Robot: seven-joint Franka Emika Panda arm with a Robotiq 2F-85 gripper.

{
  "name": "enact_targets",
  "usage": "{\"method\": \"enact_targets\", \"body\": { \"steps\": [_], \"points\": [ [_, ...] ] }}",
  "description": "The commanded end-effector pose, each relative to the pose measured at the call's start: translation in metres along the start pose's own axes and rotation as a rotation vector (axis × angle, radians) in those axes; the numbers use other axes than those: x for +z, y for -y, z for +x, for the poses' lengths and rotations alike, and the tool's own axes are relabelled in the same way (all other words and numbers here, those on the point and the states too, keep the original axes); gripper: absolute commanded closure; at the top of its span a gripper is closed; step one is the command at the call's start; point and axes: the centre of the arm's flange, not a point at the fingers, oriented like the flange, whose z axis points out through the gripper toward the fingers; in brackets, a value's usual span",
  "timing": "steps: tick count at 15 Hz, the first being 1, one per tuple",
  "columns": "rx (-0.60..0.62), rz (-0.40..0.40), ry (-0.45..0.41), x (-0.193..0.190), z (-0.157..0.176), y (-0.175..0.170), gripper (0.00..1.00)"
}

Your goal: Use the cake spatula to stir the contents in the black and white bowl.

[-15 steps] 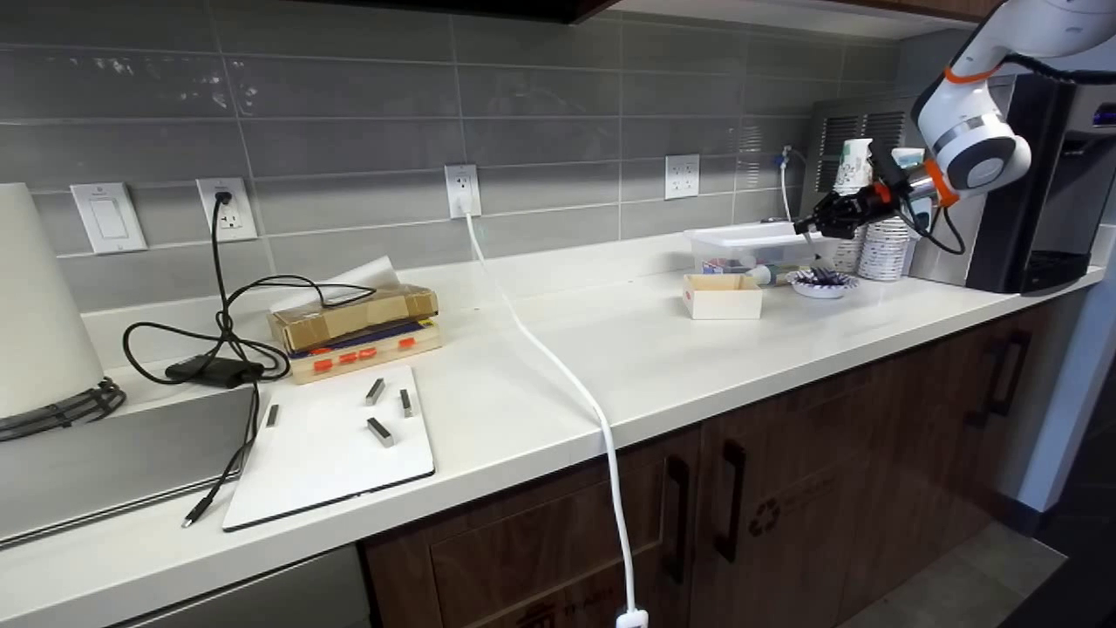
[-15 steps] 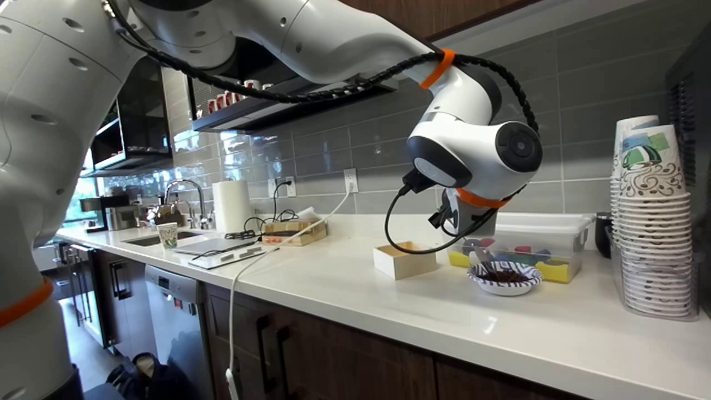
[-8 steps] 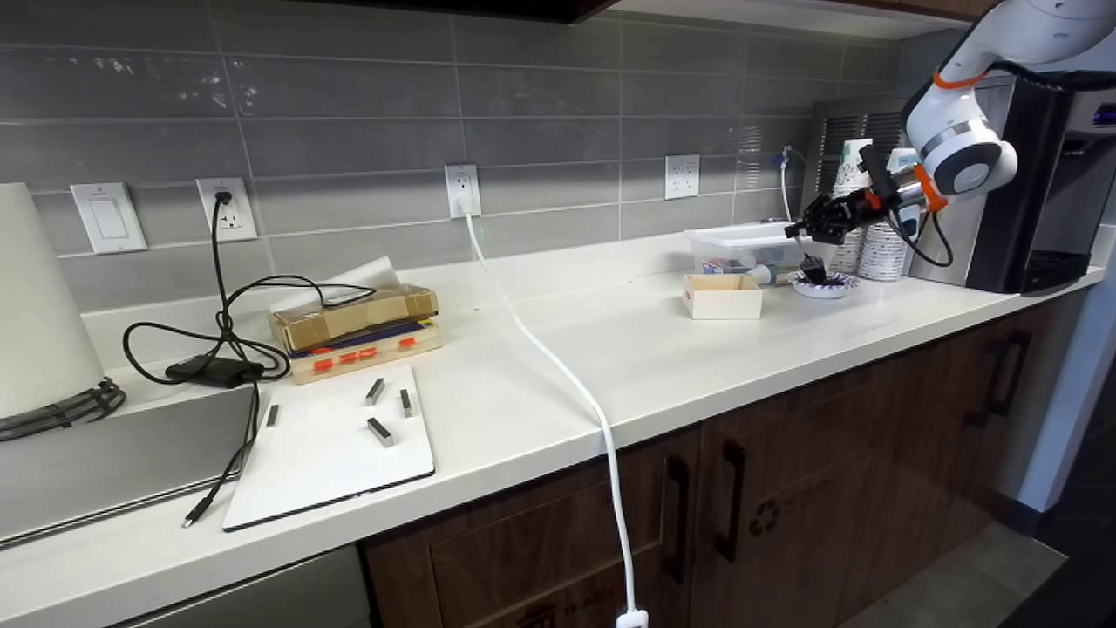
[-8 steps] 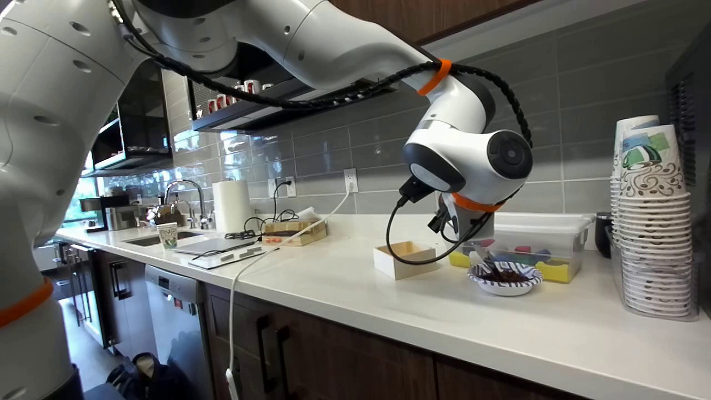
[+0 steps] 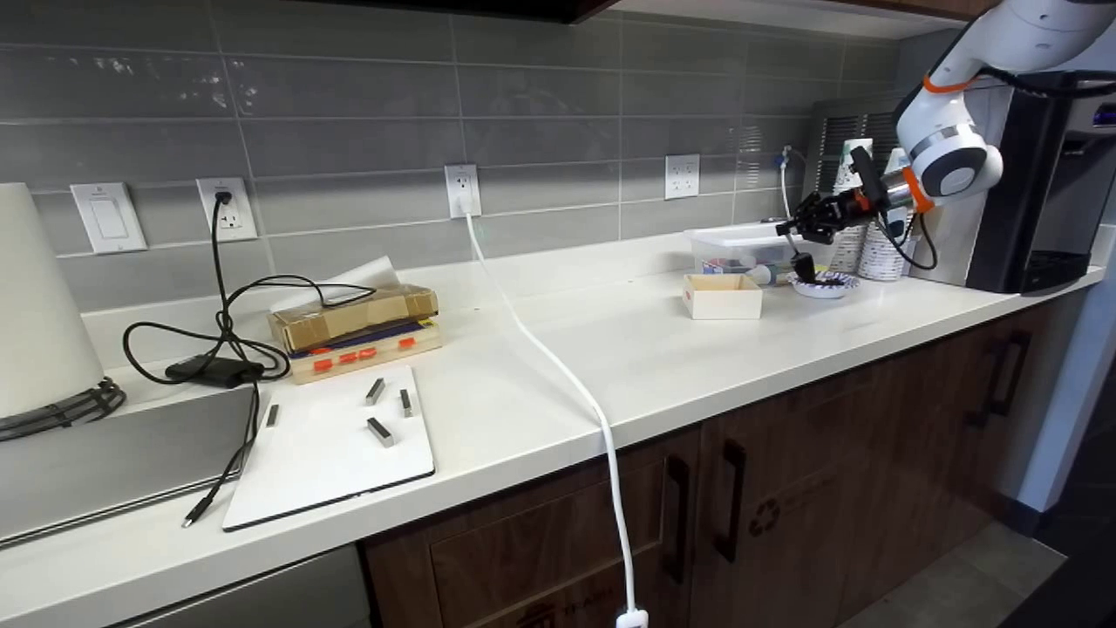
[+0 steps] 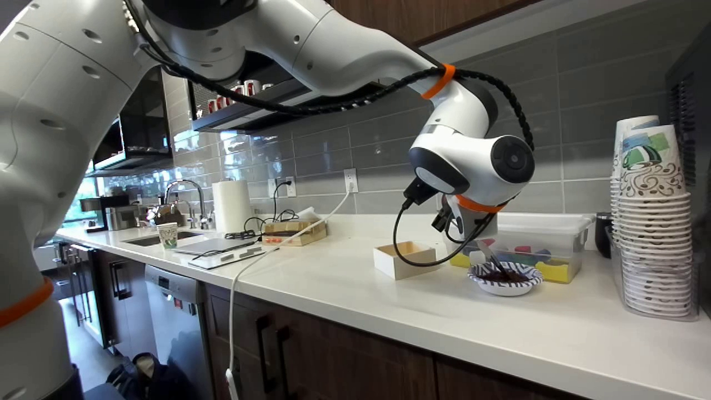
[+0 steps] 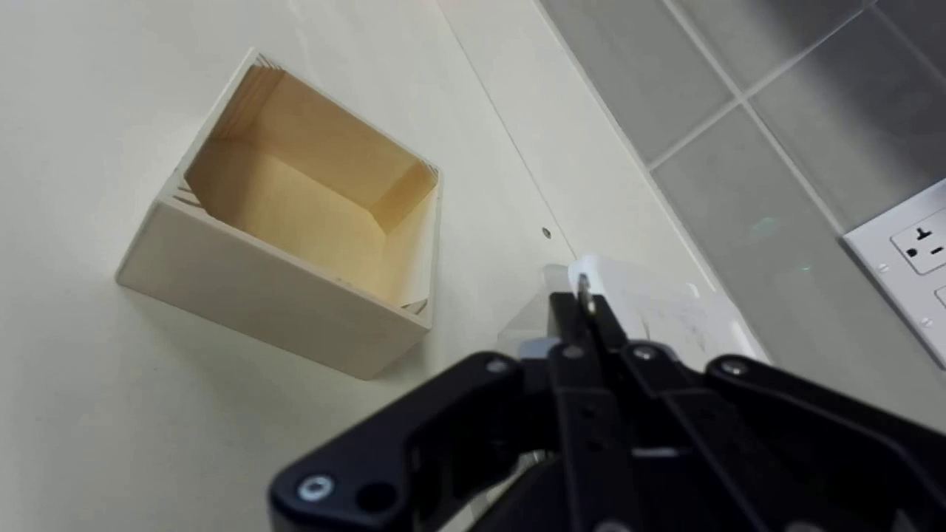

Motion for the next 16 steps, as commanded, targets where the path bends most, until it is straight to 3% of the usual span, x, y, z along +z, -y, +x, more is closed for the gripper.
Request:
{"method": "enact_targets", "body": {
  "steps": [1, 7, 16],
  "points": [
    [0.006, 0.028, 0.044, 0.014, 0.013, 0.014, 0.99],
    [0.091, 0.006, 0.135, 0.023, 0.013, 0.015, 0.99],
    [0.298, -0.027, 0.240, -0.010, 0.009, 0.011, 0.99]
  ]
}}
